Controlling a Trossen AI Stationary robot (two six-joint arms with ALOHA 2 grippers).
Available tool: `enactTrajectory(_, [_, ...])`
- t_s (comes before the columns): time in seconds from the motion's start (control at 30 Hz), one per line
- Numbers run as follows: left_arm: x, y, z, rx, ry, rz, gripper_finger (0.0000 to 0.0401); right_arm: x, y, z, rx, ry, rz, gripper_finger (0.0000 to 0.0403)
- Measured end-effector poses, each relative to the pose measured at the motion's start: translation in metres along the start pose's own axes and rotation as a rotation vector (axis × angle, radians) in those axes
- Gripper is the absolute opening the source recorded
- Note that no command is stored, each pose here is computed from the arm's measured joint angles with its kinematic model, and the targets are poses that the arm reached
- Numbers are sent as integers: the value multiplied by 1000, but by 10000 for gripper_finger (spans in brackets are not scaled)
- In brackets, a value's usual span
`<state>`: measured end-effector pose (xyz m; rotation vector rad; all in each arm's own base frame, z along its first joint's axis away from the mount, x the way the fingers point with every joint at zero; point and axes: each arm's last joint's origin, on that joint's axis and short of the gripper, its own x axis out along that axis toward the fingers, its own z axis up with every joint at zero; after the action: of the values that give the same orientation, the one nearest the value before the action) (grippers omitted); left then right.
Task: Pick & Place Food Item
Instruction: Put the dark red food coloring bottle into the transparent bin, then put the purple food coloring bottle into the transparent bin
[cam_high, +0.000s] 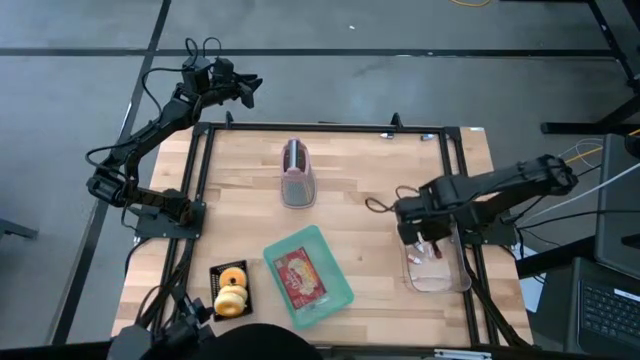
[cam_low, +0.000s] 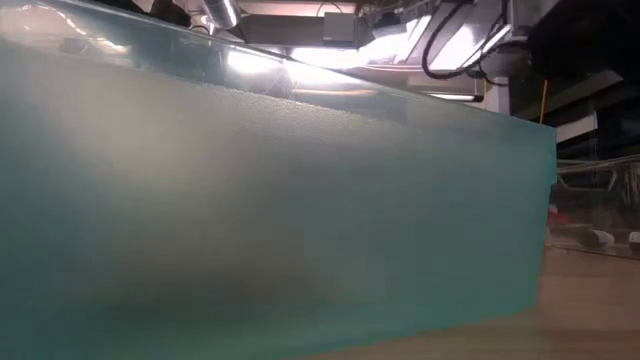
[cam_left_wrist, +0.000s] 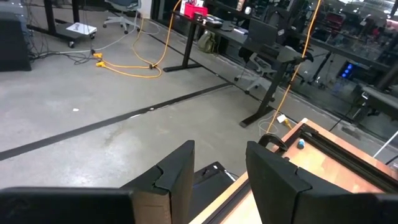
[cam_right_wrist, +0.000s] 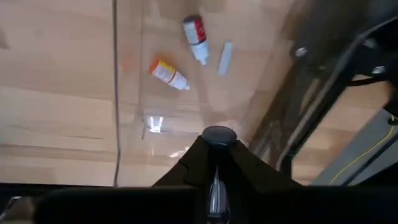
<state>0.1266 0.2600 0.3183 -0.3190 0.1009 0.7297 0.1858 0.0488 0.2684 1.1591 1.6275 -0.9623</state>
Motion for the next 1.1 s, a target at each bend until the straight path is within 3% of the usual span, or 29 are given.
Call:
enactTrajectory(0.33, [2,-4,-1,14,4,-17,141,14,5,-1,46,-48,37,168])
enactTrajectory(0.53, [4,-16,5,36,3,-102,141,10,5,-1,71,-80,62,212])
enactTrajectory(0.63, [6,-29,18,59,4,-194,141,-10,6,0,79,-236,172,219])
enactTrajectory(0.83, [30,-52,37,92,184,-334,141,-62,-7,14,204,-682,374,216])
enactTrajectory(1.1, [103,-81,45,177,247,-484,141,-113,-15,49,187,-1051,408,200])
